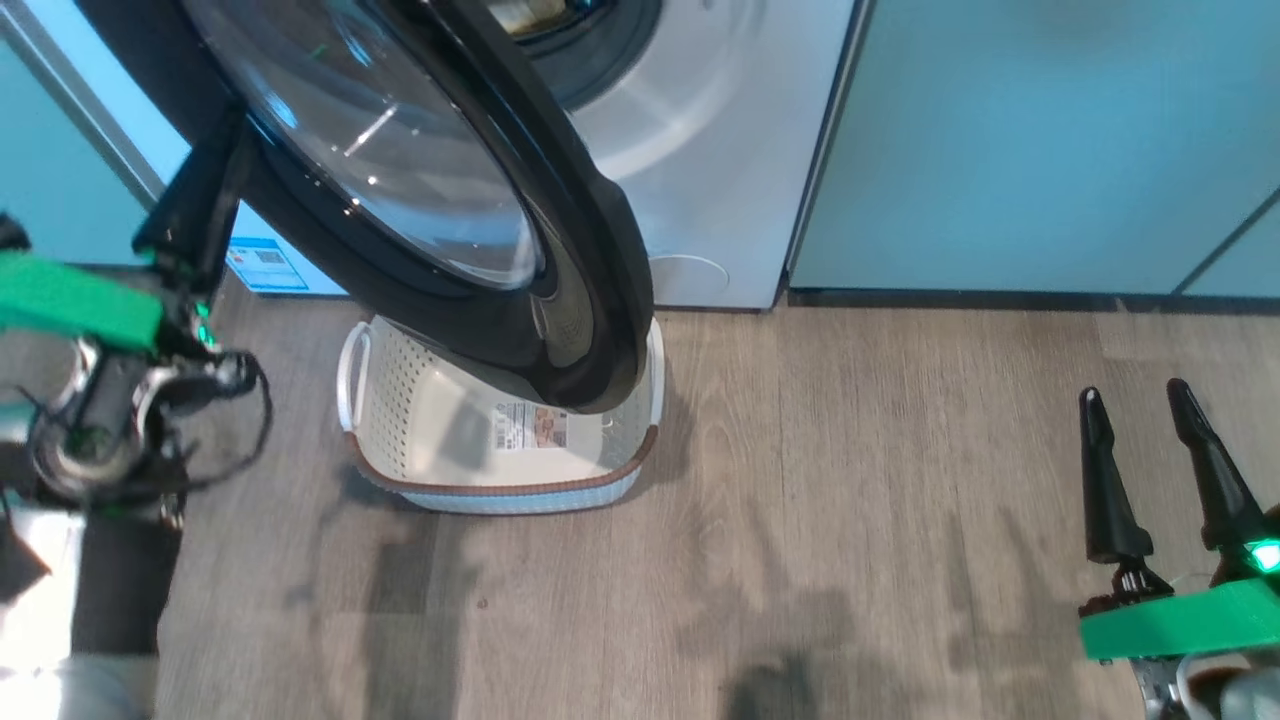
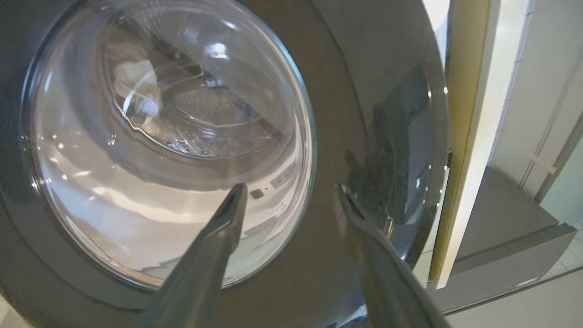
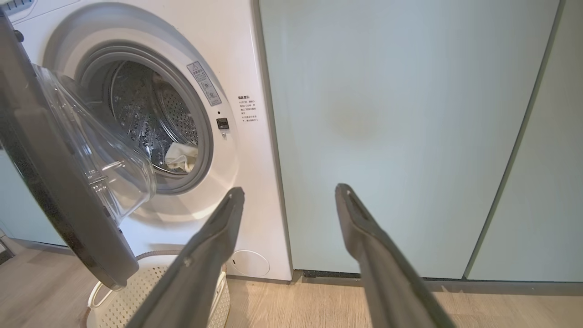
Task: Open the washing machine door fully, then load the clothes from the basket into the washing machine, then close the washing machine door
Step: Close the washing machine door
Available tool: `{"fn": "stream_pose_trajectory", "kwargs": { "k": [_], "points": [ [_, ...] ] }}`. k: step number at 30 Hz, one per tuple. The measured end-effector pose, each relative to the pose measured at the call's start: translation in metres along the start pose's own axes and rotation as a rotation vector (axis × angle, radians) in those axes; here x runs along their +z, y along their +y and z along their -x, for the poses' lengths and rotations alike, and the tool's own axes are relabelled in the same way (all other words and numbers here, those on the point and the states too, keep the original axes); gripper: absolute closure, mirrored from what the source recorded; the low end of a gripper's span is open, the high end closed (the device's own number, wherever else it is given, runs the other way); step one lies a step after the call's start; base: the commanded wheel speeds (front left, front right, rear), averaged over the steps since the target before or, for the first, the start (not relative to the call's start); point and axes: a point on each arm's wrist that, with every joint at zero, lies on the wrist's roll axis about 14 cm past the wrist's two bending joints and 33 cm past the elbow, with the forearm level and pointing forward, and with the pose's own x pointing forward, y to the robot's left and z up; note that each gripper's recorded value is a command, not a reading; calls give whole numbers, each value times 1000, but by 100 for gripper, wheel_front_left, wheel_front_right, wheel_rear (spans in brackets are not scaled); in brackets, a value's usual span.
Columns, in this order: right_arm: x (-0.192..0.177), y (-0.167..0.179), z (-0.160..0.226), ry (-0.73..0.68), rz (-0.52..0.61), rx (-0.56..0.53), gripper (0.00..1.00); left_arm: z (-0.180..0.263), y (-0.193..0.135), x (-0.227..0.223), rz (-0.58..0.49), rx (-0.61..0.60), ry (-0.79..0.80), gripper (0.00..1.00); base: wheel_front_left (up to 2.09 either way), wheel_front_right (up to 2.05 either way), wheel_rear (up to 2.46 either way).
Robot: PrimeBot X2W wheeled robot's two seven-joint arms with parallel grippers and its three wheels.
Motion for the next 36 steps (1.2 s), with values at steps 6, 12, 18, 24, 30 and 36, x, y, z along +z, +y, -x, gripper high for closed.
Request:
{"fn": "stream_pose_trajectory", "kwargs": {
  "k": [6,12,18,24,30,36],
  "points": [
    [2,4,8,-1,-2,12,0,30,-5,12,-151,15,-103,0,0,0,0],
    [8,9,14,-17,0,25,0,64,-1,16,-388,56,-176,0,0,0,0],
    [6,12,22,-5,5,34,0,91,5,7,-729,127,-191,0,0,0,0],
    [9,14,22,-14,5,41,0,107,8,-6,-1005,175,-163,0,0,0,0],
    [10,15,27,-15,12,44,0,128,18,-22,-1163,225,-117,0,0,0,0],
    [2,14,36,11,10,38,0,141,30,-38,-1223,248,-55,0,0,0,0]
  ]
}}
